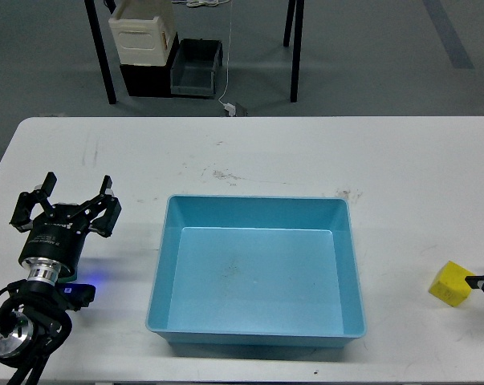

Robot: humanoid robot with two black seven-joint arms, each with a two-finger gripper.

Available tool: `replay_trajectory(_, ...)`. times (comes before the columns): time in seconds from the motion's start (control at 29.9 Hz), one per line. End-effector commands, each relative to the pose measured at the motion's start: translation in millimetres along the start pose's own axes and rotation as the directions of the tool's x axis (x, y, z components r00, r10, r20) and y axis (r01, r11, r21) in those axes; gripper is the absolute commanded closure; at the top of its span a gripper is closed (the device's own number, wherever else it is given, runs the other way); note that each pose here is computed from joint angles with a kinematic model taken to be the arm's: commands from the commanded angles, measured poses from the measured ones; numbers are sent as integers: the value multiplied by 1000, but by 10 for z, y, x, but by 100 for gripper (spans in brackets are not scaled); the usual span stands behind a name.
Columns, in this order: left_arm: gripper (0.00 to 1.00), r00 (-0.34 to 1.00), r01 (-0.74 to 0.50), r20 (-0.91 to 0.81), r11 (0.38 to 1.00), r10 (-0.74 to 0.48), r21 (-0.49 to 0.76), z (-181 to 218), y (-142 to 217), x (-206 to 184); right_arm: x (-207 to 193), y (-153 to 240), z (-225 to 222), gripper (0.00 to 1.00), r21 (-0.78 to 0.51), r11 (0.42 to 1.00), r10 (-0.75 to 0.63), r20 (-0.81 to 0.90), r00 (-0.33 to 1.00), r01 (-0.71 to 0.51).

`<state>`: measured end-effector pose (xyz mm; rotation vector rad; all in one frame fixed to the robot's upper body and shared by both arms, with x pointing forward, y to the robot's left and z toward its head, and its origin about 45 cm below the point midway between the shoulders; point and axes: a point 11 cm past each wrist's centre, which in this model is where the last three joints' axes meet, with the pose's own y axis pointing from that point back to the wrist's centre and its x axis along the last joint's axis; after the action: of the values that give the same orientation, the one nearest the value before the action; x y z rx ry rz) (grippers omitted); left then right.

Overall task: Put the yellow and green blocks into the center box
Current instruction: 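Lower the right gripper onto the yellow cube and close on it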

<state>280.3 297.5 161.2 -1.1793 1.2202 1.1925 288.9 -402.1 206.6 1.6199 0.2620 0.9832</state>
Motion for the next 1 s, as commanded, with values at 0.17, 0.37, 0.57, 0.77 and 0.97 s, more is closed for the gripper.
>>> replay_trajectory(0.17, 0, 1000, 3, 1, 1000, -3, -4, 12, -6, -9, 42, -179, -101, 1, 45, 998, -48, 21, 999, 47)
replay_trajectory(0.37, 0, 1000, 2, 1, 1000, -2, -6, 18, -2, -7, 93, -263, -164, 1, 66, 996, -62, 11, 998, 62)
replay_trajectory(0.57, 0, 1000, -7, 0, 1000, 7, -8, 25, 7, 24, 133, -371, -208, 1, 83, 993, -82, 8, 997, 81)
replay_trajectory(0.77, 0, 1000, -6, 1, 1000, 6, -11, 35, 1, 21, 115, -481, -276, 1, 104, 989, -108, -13, 994, 108)
replay_trajectory(0.97, 0, 1000, -13, 2, 1000, 13, -14, 46, 10, 47, 87, -485, -266, 3, 92, 988, -123, -40, 992, 126)
